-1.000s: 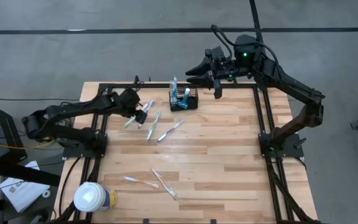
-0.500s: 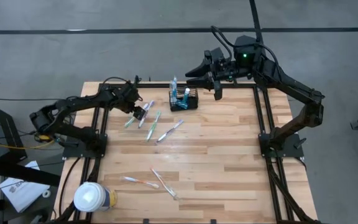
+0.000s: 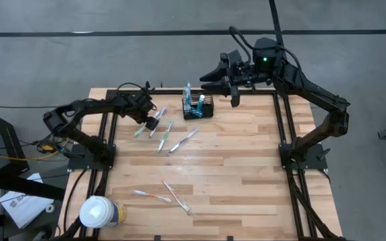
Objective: Pick & Place toothbrushing station
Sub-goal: Put the top green toothbrush into the black wire organizer
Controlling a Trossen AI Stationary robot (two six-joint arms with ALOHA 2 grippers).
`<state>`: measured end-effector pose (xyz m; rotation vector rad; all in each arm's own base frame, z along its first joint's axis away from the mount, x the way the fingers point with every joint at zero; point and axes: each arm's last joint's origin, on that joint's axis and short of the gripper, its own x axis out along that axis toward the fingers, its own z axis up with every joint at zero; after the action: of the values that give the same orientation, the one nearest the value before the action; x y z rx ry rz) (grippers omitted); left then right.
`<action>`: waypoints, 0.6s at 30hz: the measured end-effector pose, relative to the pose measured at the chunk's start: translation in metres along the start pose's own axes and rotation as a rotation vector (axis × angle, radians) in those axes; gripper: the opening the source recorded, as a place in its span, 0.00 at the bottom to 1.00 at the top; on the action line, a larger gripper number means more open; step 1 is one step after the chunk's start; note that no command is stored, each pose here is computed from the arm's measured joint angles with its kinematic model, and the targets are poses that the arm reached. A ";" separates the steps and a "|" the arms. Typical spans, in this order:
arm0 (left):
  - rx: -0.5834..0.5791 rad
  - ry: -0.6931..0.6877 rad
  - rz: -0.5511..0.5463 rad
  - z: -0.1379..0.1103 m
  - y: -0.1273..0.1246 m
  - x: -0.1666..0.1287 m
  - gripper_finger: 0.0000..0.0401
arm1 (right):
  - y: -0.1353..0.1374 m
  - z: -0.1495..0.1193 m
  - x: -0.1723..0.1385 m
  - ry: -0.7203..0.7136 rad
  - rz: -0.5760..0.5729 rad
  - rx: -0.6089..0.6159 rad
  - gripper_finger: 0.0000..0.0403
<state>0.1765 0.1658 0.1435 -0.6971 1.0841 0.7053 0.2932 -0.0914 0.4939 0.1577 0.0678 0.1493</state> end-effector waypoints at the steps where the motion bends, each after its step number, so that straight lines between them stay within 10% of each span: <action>1: -0.001 0.005 0.011 0.000 0.001 0.002 0.57 | 0.000 0.000 0.000 -0.004 0.000 -0.002 0.33; 10: -0.044 0.003 0.053 0.003 0.013 0.009 0.54 | 0.000 0.002 0.000 -0.020 0.002 0.015 0.33; 18: -0.090 -0.025 0.020 0.008 0.027 0.007 0.22 | 0.000 0.002 0.000 -0.020 0.001 0.015 0.33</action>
<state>0.1611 0.1896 0.1352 -0.7535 1.0428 0.7816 0.2933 -0.0915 0.4960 0.1742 0.0484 0.1481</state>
